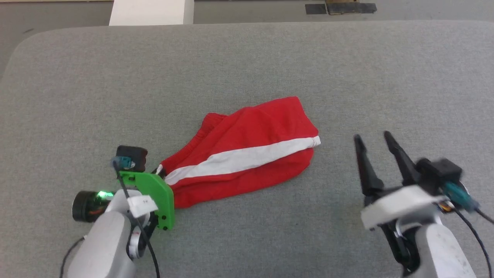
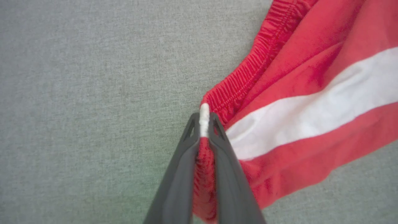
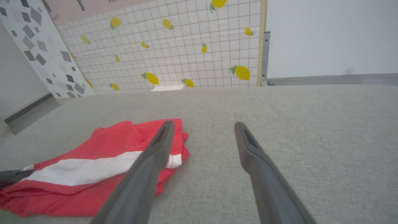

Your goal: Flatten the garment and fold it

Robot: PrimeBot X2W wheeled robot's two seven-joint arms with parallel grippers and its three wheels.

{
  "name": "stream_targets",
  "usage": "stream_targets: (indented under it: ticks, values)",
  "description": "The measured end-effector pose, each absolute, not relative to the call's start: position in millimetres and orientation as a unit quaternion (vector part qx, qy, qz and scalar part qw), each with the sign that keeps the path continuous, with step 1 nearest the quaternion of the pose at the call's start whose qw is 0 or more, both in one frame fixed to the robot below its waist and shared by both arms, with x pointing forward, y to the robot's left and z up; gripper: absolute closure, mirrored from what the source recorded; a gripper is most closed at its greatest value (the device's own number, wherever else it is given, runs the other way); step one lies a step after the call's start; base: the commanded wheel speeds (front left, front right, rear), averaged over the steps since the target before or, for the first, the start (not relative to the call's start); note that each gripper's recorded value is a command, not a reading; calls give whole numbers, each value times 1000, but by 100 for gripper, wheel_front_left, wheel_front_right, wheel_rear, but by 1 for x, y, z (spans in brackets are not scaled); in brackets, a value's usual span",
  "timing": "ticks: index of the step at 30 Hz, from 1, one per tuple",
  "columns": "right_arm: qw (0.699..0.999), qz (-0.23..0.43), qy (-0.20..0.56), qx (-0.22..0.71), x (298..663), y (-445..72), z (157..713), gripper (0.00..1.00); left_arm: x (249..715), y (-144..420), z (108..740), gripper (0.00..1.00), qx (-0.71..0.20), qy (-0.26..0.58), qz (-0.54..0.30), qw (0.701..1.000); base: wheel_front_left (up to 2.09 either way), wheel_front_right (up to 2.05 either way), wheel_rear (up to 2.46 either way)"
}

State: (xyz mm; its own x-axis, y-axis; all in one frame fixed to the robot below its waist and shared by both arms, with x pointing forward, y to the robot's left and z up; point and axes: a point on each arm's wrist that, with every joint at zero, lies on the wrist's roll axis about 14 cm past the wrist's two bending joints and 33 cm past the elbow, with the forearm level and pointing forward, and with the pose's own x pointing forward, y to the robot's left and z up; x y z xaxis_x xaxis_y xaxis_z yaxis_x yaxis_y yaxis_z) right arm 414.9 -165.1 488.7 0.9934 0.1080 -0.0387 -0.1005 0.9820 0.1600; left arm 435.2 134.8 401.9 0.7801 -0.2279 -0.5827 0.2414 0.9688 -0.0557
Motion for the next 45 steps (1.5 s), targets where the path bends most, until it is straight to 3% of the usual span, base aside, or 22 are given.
stream_targets:
  ticks: [9, 11, 12, 19, 21, 23, 24, 38, 45]
  values:
    - [969, 118, 194, 94, 452, -121, 449, 0, 425, 128, 406, 100, -70, 268, -94, 956, 0, 0, 0]
    - [957, 121, 241, 109, 455, -118, 434, 0, 424, 129, 405, 100, -74, 267, -91, 957, 0, 0, 0]
    - [937, 132, 301, 116, 456, -108, 414, 0, 421, 131, 401, 100, -76, 272, -86, 955, 0, 0, 0]
    - [912, 167, 357, 114, 456, -83, 398, 0, 418, 138, 395, 100, -76, 277, -76, 955, 0, 0, 0]
    - [910, 174, 360, 113, 454, -79, 398, 47, 417, 137, 395, 100, -76, 277, -77, 955, 0, 0, 0]
    - [910, 179, 357, 110, 454, -76, 400, 76, 417, 137, 395, 100, -77, 277, -78, 955, 0, 0, 0]
    - [912, 180, 352, 109, 455, -75, 401, 100, 417, 136, 396, 100, -77, 277, -78, 955, 0, 0, 0]
    - [958, 168, 222, 63, 477, -87, 463, 100, 425, 135, 427, 100, -78, 213, -84, 970, 0, 0, 0]
    - [980, 112, 163, 13, 463, -128, 493, 100, 432, 119, 468, 100, -105, 139, -111, 978, 0, 0, 0]
